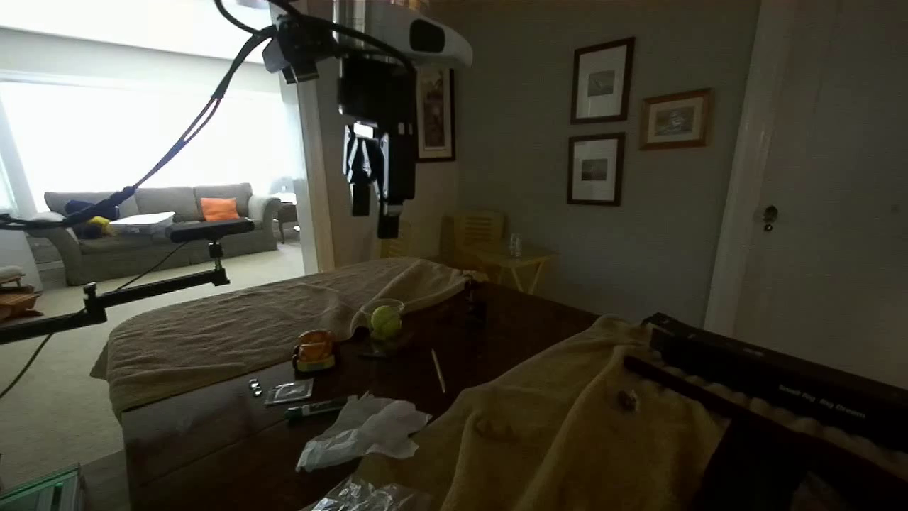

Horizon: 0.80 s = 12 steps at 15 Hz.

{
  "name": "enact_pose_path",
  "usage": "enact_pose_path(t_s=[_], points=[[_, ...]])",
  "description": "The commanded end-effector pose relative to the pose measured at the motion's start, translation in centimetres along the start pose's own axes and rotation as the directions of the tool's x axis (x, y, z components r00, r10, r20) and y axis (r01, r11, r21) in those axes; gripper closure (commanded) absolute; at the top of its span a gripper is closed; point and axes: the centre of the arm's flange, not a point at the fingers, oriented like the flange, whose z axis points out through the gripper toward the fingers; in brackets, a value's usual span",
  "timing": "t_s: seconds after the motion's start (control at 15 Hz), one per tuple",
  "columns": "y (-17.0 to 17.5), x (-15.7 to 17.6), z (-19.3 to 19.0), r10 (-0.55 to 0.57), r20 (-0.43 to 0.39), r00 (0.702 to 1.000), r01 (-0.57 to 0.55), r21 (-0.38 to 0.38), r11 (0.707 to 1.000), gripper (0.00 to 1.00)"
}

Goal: Remove the tennis ball from the clear cup.

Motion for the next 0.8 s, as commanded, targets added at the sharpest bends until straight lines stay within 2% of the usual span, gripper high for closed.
enact_pose_path(t_s=[0.0,0.2,0.4,0.73], points=[[-1.6,2.5,3.7,0.027,0.089,0.996,-0.027,-0.008,1.0,0.0],[-4.6,4.6,7.9,-0.01,0.179,0.984,0.014,-0.025,1.0,0.0],[-8.9,5.5,12.3,-0.092,0.244,0.965,0.105,-0.04,0.994,0.0],[-16.3,5.6,16.9,-0.231,0.284,0.931,0.26,-0.071,0.963,0.0]])
